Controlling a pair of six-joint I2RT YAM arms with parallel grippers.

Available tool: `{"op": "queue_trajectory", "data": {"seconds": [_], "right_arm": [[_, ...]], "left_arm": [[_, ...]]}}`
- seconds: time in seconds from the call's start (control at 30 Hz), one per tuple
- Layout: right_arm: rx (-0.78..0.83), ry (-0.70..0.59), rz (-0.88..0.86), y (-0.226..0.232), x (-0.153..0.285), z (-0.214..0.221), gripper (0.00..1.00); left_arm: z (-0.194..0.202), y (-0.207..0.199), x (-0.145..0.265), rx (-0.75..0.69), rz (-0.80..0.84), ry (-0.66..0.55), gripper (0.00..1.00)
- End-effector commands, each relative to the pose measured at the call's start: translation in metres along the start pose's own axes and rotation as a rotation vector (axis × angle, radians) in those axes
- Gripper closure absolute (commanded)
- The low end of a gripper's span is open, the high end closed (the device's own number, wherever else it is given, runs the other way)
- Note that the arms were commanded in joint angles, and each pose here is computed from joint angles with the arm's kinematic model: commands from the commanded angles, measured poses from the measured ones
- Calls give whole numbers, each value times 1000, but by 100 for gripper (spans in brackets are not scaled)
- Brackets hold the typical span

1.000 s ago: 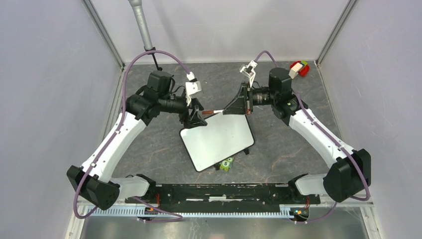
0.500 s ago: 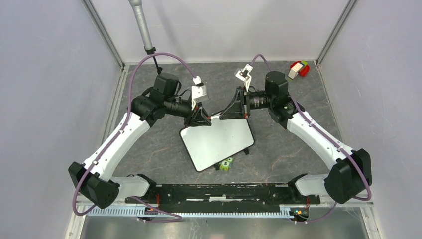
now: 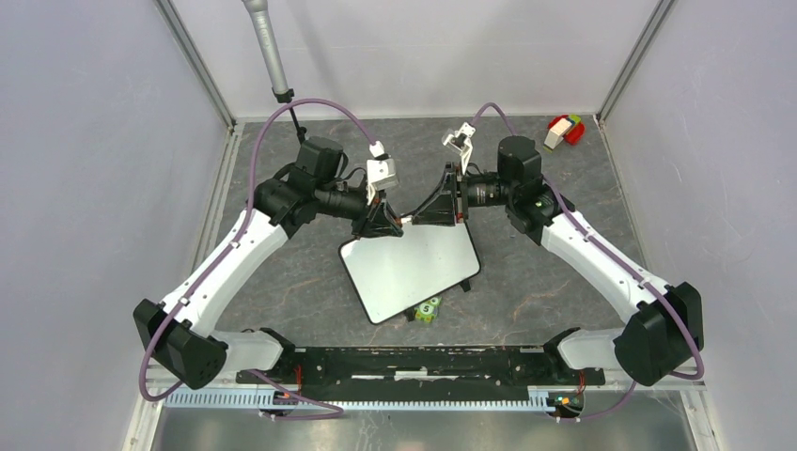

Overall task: Write a sentence on the whiteboard
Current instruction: Open the whiteboard marker at the center of the board.

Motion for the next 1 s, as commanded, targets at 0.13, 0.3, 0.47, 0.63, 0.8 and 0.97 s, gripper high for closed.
{"op": "queue_trajectory", "data": {"seconds": [0.13, 0.3, 0.47, 0.63, 0.8, 0.97], "right_arm": [[97, -41, -8, 19, 0, -16, 70], [87, -29, -87, 24, -1, -11, 79], [59, -12, -133, 27, -1, -8, 100], [66, -24, -118, 25, 8, -14, 100], [91, -49, -18, 8, 31, -29, 100], [88, -62, 69, -9, 60, -37, 100]], "left_arm": [[-19, 0, -6, -20, 7, -42, 98], [-20, 2, -7, -20, 1, -39, 98], [-14, 5, -6, -5, -27, -27, 98], [-6, 7, 5, 19, -61, -31, 98], [8, 3, 21, 16, -91, 7, 98], [26, 9, 46, 49, -173, 60, 98]]}}
Point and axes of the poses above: each gripper's point midway between its finger pads, its own x axis back along the fingers, its own y axis along the line the jaws close on, z = x × y, the point moved 7 cm from there along x, back along the fingers, and after that the axes turned 8 degrees about -x, right-handed, at the moved point
